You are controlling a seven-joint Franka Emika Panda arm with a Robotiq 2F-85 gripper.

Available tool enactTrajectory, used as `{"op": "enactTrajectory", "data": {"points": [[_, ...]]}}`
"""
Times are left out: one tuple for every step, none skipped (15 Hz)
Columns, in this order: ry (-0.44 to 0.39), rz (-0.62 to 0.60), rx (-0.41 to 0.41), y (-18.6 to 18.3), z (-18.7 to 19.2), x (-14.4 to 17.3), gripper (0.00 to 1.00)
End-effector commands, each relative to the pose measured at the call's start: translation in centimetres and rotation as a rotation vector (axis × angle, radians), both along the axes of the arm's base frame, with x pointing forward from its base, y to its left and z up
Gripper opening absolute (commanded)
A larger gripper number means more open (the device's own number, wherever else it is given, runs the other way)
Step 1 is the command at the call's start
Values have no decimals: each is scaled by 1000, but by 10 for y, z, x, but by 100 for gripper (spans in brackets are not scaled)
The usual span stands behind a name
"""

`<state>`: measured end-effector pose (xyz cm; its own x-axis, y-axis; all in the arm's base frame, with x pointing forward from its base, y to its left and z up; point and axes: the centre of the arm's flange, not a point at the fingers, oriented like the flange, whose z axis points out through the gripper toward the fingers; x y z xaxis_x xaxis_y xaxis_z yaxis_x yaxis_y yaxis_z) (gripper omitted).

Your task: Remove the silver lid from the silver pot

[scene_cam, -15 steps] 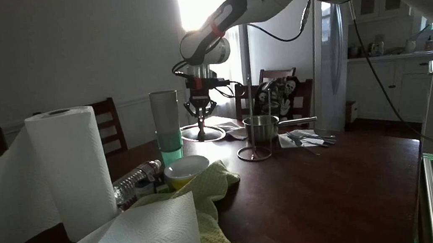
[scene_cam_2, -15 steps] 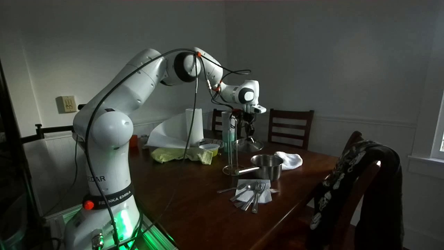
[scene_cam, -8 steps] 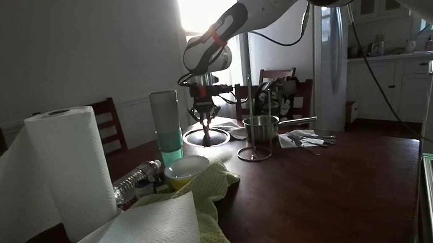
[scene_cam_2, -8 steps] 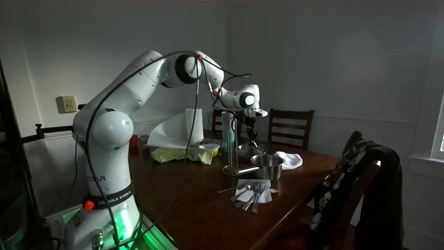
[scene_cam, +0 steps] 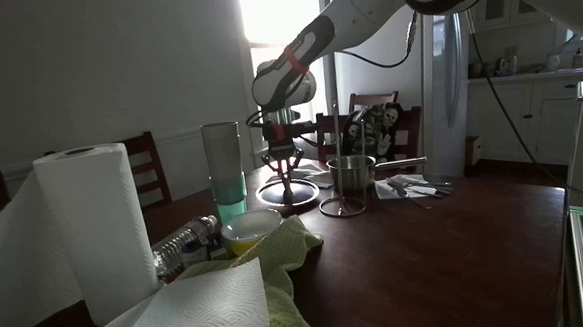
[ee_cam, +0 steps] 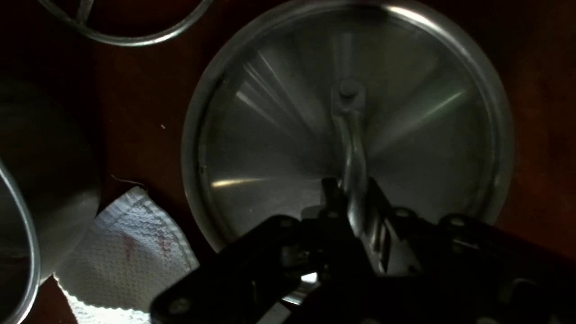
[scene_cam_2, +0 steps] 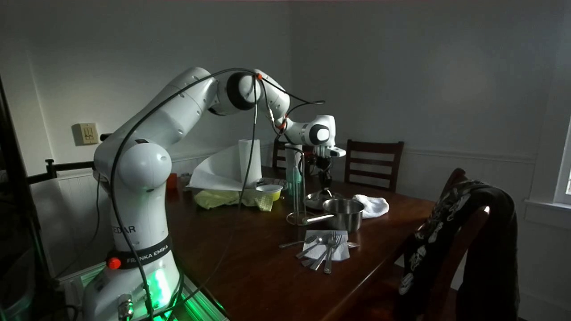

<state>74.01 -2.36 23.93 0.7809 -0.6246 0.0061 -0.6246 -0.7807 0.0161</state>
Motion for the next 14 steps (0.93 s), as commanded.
{"op": "enactTrajectory", "data": {"points": [[20,3,-12,-4,-5,-4,4],[23,4,-12,-5,-7,-4,4],[29,5,-12,-5,-9,-5,4],[35,5,-13,-6,-11,-5,4],[44,2,-10,-6,-13,-6,4],[49,1,-9,-6,-14,-6,4],[55,0,-9,-6,-14,-6,4],[64,-1,-8,-6,-15,-7,4],[71,-1,-8,-7,-16,-7,4],[78,-1,-8,-7,-17,-8,4],[82,-1,-10,-8,-18,-8,4],[86,-2,-11,-8,-20,-8,4],[90,-3,-12,-8,-20,-9,27],[92,-4,-12,-8,-21,-9,42]]}}
